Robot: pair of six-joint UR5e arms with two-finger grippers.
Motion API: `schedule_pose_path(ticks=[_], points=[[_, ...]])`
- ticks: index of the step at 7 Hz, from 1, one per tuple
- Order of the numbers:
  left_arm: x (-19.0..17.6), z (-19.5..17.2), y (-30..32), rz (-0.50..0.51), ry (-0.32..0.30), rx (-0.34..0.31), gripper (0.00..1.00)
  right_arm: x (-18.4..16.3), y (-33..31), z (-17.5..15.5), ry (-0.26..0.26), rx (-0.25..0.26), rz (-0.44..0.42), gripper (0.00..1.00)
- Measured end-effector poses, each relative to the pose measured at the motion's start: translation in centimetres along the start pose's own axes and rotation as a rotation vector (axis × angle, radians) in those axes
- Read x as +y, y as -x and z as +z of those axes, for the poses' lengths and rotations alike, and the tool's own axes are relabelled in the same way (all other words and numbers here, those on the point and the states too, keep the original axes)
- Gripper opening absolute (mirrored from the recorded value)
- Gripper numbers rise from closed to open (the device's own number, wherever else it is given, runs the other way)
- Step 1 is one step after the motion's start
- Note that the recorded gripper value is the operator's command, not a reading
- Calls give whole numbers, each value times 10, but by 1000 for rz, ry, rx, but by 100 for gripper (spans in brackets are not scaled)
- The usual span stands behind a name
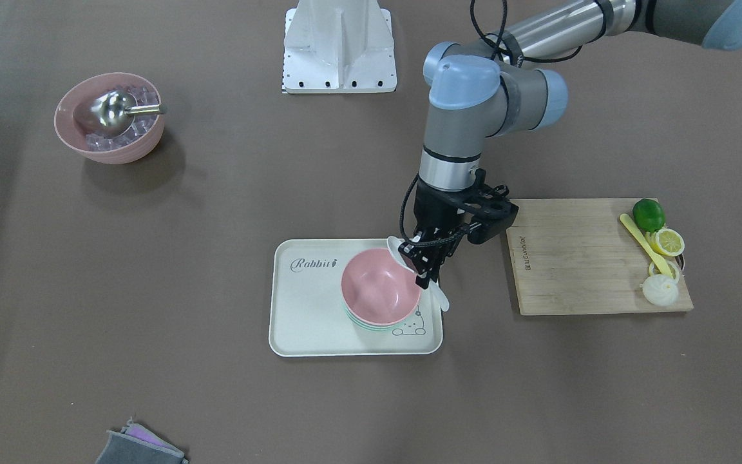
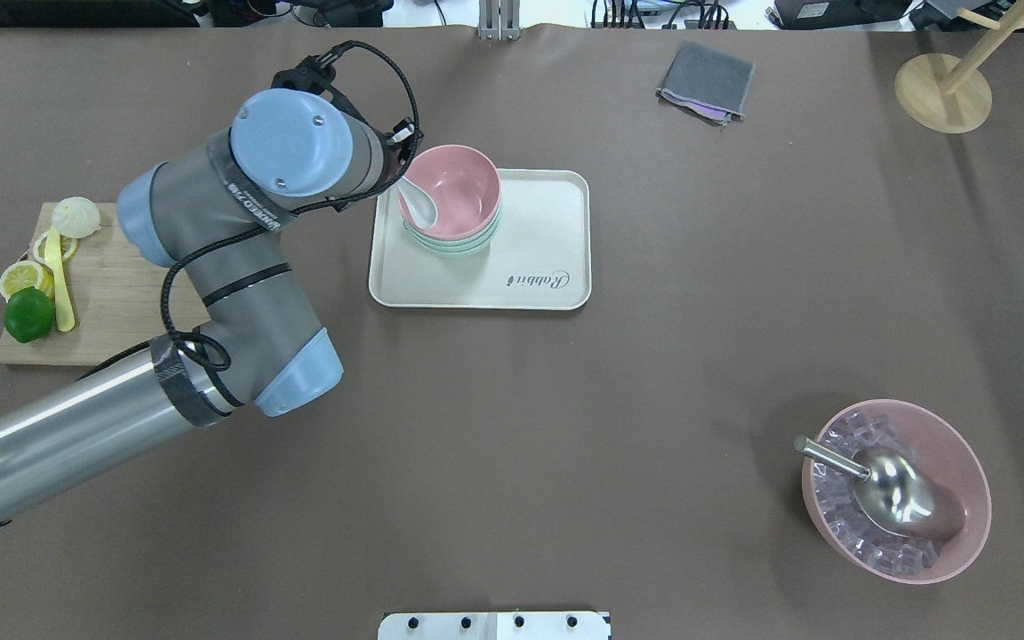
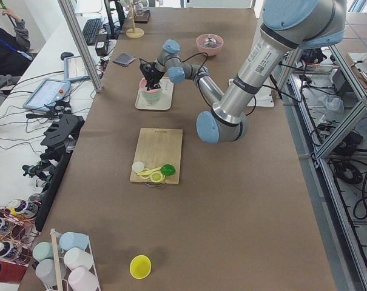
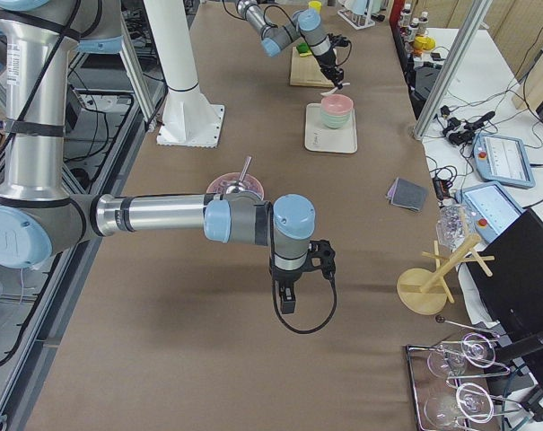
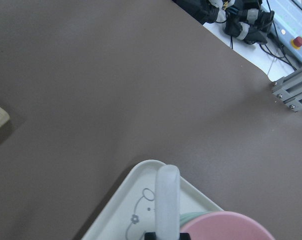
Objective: Stack pink bowl on green and place spoon
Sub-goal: 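Lift the white spoon with the left gripper and carry it to the pink bowl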
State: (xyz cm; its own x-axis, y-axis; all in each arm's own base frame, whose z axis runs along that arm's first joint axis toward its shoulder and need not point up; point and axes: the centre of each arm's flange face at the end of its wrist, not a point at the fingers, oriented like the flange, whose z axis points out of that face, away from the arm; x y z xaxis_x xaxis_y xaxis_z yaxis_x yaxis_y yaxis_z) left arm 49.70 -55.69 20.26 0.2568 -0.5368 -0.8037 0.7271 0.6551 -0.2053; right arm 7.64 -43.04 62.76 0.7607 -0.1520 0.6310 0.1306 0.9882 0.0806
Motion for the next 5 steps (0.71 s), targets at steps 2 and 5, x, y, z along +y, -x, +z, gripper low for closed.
schedule_pose_path(ticks=[2, 5], points=[[21, 13, -6, -15, -36, -2, 97, 0, 0, 1, 1, 0, 0, 100], [32, 8, -5, 15, -26, 7, 98, 1, -1, 2, 4, -1, 2, 100]])
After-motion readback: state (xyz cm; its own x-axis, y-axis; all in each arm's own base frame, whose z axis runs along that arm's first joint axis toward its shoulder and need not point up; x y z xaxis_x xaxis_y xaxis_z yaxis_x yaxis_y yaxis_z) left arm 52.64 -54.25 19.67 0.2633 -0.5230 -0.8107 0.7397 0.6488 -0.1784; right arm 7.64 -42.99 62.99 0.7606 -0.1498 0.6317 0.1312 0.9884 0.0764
